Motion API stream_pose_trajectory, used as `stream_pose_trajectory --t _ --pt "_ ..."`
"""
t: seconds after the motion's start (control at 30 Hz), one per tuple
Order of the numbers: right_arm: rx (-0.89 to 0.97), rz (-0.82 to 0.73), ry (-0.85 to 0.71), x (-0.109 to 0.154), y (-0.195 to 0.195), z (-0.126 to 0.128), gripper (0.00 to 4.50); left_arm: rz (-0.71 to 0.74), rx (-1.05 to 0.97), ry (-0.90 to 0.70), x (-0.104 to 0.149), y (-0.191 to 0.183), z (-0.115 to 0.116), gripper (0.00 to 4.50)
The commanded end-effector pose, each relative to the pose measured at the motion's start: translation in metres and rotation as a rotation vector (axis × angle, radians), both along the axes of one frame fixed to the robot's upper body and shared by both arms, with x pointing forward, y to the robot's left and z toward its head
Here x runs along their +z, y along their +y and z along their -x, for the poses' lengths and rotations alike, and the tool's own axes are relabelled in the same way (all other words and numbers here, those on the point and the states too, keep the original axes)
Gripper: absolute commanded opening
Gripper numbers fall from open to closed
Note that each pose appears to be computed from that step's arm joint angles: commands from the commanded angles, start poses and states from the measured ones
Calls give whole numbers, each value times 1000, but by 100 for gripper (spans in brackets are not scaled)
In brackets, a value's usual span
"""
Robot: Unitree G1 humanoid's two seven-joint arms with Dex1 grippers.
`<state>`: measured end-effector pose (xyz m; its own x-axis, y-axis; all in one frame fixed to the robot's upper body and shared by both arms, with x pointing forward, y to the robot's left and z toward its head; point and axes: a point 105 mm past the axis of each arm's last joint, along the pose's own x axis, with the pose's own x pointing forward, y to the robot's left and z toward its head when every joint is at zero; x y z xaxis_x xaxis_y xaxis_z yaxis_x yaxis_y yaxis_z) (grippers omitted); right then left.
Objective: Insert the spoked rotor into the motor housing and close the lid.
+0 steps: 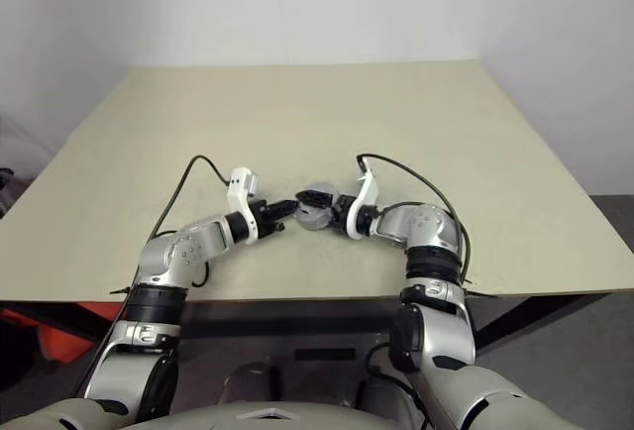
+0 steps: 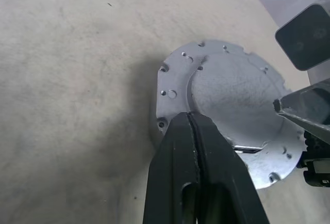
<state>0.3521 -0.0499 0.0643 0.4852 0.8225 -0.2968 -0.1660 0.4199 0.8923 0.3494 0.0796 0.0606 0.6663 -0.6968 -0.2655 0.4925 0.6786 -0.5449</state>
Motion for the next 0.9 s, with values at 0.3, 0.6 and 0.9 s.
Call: stream_pose_trajectory --t 0.3,0.6,0.9 --pt "-141 51 -88 9 -17 -27 239 -25 -16 22 -8 -5 5 0" --pt "-196 40 -42 6 -28 -34 205 8 61 -16 1 6 -5 0" --pt "-48 -161 -109 51 -2 -22 205 249 256 -39 31 42 -18 0"
